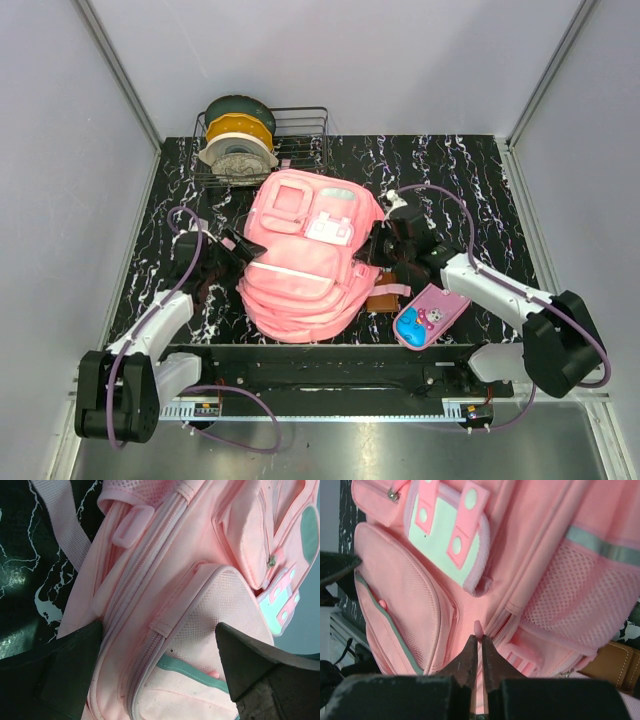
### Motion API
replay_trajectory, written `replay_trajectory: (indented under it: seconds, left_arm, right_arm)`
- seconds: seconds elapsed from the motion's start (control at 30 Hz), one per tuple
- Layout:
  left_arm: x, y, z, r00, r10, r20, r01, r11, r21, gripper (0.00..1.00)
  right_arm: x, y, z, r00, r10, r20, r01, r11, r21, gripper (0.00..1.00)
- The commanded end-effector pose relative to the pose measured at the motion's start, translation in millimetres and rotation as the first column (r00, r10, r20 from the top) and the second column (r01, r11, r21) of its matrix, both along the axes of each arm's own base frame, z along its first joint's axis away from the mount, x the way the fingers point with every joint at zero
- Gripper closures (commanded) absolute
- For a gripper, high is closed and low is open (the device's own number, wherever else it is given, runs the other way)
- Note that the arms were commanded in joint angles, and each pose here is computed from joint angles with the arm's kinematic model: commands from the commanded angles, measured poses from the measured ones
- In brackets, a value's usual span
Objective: Pack the student bag
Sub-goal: Unzip the student bag at the center of the board.
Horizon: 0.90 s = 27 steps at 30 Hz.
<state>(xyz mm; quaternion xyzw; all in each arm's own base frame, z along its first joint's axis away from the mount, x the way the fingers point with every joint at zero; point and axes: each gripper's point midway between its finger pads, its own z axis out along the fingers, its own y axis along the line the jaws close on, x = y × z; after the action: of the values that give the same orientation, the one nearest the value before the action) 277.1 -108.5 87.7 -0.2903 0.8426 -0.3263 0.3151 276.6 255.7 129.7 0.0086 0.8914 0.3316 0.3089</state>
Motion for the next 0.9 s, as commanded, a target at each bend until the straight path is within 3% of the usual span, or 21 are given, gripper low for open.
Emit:
replay_trajectory:
  seconds: [0.0, 0.17, 0.33, 0.53, 0.63, 0.67, 0.77, 0.8, 0.87]
  left_arm:
    - [28, -10, 36, 0.988, 0.022, 0.156, -0.007, 0.996, -0.092, 0.01]
    - [42, -9, 49, 0.982, 0.008, 0.186, 0.007, 0.997, -0.077, 0.04]
    - [67, -15, 80, 0.960, -0.139, 0.241, 0.132, 0.990, 0.046, 0.02]
    - [93, -33, 110, 0.914, -0.288, 0.285, 0.278, 0.958, 0.077, 0.01]
    - [104, -48, 116, 0.881, -0.373, 0.291, 0.364, 0.927, 0.087, 0.01]
    - [104, -50, 118, 0.877, -0.390, 0.281, 0.384, 0.920, 0.077, 0.01]
    - [108, -54, 133, 0.861, -0.413, 0.297, 0.401, 0.910, 0.102, 0.01]
    - [107, -53, 142, 0.852, -0.420, 0.312, 0.399, 0.907, 0.132, 0.01]
    - [98, -46, 145, 0.864, -0.409, 0.294, 0.376, 0.912, 0.166, 0.01]
  right_arm:
    - [-36, 24, 12, 0.968, 0.247, 0.051, -0.250, 0.966, 0.063, 1.00]
    - [-49, 23, 2, 0.944, 0.324, 0.062, -0.327, 0.944, 0.044, 1.00]
    - [-44, 27, -2, 0.945, 0.320, 0.067, -0.324, 0.945, 0.047, 1.00]
    - [-46, 46, 11, 0.901, 0.426, 0.085, -0.433, 0.897, 0.095, 0.90]
    - [-48, 46, 15, 0.883, 0.462, 0.082, -0.467, 0.881, 0.070, 0.75]
    - [-45, 44, 18, 0.890, 0.445, 0.093, -0.451, 0.891, 0.056, 0.60]
    - [-37, 32, 39, 0.911, 0.379, 0.163, -0.386, 0.923, 0.011, 0.43]
    - [-26, 23, 43, 0.929, 0.318, 0.189, -0.319, 0.947, -0.025, 0.33]
    - [-19, 9, 66, 0.934, 0.249, 0.257, -0.245, 0.968, -0.045, 0.25]
